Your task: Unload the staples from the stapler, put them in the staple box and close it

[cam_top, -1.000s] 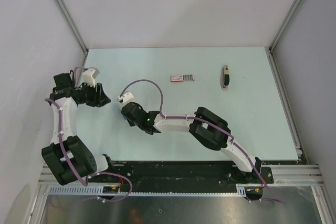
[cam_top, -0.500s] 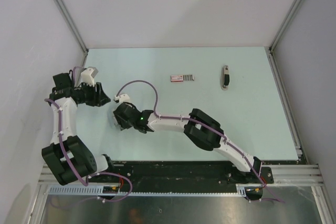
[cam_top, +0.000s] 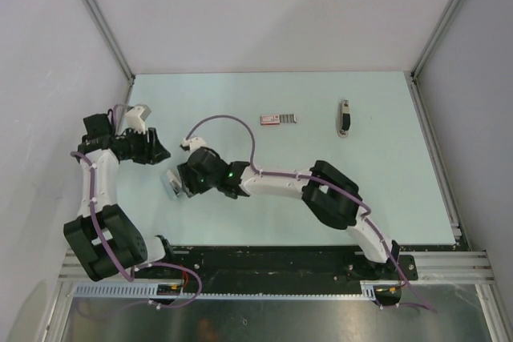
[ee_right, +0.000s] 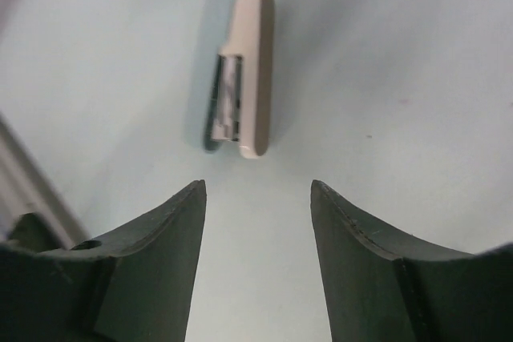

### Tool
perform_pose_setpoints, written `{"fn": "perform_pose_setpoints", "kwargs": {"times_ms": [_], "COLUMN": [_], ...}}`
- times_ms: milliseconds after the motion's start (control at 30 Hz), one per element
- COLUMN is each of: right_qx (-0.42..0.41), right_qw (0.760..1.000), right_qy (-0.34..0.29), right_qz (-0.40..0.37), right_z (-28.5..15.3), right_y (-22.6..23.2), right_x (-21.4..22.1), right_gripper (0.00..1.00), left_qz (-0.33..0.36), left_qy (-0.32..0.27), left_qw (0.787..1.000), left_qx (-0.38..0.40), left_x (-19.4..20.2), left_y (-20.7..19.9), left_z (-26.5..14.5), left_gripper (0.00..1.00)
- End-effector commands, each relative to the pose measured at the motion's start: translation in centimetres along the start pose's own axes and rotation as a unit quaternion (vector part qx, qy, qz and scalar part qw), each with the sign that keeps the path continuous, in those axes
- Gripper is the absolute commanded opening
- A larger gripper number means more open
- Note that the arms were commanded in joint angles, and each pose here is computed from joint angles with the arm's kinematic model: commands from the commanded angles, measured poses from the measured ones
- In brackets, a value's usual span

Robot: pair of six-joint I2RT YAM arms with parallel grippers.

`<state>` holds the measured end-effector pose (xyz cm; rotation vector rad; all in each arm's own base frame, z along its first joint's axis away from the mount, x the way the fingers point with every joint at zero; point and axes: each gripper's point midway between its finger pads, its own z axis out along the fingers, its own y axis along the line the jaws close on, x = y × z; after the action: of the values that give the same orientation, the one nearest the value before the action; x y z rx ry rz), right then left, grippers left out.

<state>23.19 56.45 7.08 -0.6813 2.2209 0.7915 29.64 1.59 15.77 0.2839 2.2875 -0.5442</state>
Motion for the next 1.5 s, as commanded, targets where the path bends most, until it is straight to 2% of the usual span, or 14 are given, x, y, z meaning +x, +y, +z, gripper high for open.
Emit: {"fn": "perform_pose_setpoints", "kwargs": {"times_ms": [0, 133, 267, 333, 433, 567, 700, 1000, 1200, 1467], "right_qx": [-0.097, -0.061, 0.095, 0.212, 0.340, 0.434, 0.475, 0.524, 0.511, 0.482], "right_qw": [0.991, 0.990, 0.978, 0.957, 0.918, 0.872, 0.846, 0.814, 0.815, 0.829], "right_qy": [-0.081, -0.124, -0.169, -0.178, -0.160, -0.116, -0.084, -0.032, -0.010, 0.006], "right_qz": [0.033, 0.038, 0.075, 0.091, 0.130, 0.192, 0.229, 0.249, 0.274, 0.283], "right_z": [-5.6, -8.8, -13.3, -15.8, -19.5, -23.4, -26.0, -27.9, -27.0, -24.5], "right_y": [3.4, 0.2, -11.4, -18.3, -27.3, -36.8, -43.7, -50.9, -53.9, -54.6], "right_x": [-8.7, -12.2, -17.0, -18.0, -18.0, -16.4, -13.9, -9.9, -7.0, -4.6], "right_gripper": [0.58, 0.58, 0.64, 0.69, 0.73, 0.76, 0.79, 0.80, 0.79, 0.73], "left_qz": [0.004, 0.021, 0.024, 0.027, 0.030, 0.031, 0.024, 0.031, 0.038, 0.040], "left_qy": [0.002, 0.002, 0.004, 0.003, 0.000, -0.007, -0.013, 0.007, 0.007, 0.018], "left_qw": [1.000, 1.000, 1.000, 0.999, 0.999, 0.999, 1.000, 0.999, 0.999, 0.999], "left_qx": [0.005, -0.010, -0.015, -0.016, -0.019, -0.017, -0.009, 0.007, 0.005, 0.004], "left_x": [0.6, 0.8, 0.9, 0.8, 0.4, 0.0, -0.4, 0.4, 0.2, 0.7], "left_y": [0.2, 0.7, 0.7, 0.7, 0.6, 0.3, -0.6, -1.9, -2.3, -2.3], "left_z": [0.7, 0.8, 0.7, 0.7, 0.6, 0.3, 0.3, 1.5, 1.8, 2.5], "left_gripper": [0.52, 0.52, 0.52, 0.53, 0.53, 0.53, 0.54, 0.54, 0.54, 0.53]}}
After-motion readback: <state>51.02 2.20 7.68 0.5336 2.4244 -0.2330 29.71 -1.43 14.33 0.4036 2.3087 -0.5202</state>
